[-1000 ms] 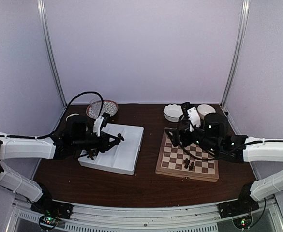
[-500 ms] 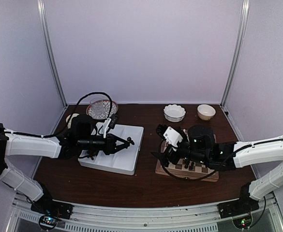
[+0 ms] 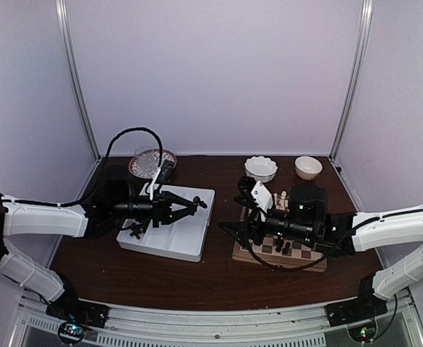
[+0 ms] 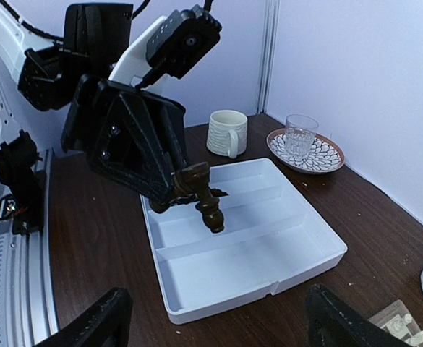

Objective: Set up the chess pieces on the board
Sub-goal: Pass from the left arm to the right

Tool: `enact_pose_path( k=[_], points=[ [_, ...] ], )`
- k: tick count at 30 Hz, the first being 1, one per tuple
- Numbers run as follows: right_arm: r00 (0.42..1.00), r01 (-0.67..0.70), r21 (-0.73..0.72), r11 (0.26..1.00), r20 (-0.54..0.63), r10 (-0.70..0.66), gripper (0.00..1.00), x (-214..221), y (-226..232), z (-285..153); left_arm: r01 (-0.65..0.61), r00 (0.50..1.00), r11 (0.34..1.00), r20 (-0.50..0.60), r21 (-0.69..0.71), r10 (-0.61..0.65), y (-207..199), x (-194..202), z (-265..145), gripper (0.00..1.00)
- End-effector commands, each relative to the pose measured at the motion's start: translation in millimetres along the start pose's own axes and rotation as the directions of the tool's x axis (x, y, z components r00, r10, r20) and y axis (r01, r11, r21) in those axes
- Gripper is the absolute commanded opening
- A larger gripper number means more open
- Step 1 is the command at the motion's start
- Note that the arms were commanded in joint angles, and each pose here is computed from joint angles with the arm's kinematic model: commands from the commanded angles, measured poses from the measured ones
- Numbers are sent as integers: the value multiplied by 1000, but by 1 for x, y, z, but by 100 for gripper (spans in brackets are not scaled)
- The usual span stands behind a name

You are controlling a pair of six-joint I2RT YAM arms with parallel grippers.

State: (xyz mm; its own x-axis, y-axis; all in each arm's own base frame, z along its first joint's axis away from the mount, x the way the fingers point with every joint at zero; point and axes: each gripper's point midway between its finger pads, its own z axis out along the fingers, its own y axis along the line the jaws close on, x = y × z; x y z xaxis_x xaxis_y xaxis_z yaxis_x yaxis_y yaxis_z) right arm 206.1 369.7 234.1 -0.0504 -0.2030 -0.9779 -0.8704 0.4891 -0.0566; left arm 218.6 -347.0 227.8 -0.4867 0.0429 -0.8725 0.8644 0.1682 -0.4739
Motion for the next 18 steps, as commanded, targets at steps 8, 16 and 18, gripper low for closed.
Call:
enact_pose_path(
  k=[8, 16, 18],
  points=[
    [973, -165, -156, 974, 135, 187, 79, -33, 22, -7, -57, 992, 978, 118, 198, 34, -34, -18, -2, 11],
    [947, -256, -195, 947, 147, 286, 77, -39, 14, -10, -97, 988, 969, 136, 226, 67, -44, -21, -6, 11],
    [934, -286, -215, 934, 156, 322, 77, -39, 13, -9, -106, 987, 967, 146, 233, 73, -47, -21, -6, 11]
  ],
)
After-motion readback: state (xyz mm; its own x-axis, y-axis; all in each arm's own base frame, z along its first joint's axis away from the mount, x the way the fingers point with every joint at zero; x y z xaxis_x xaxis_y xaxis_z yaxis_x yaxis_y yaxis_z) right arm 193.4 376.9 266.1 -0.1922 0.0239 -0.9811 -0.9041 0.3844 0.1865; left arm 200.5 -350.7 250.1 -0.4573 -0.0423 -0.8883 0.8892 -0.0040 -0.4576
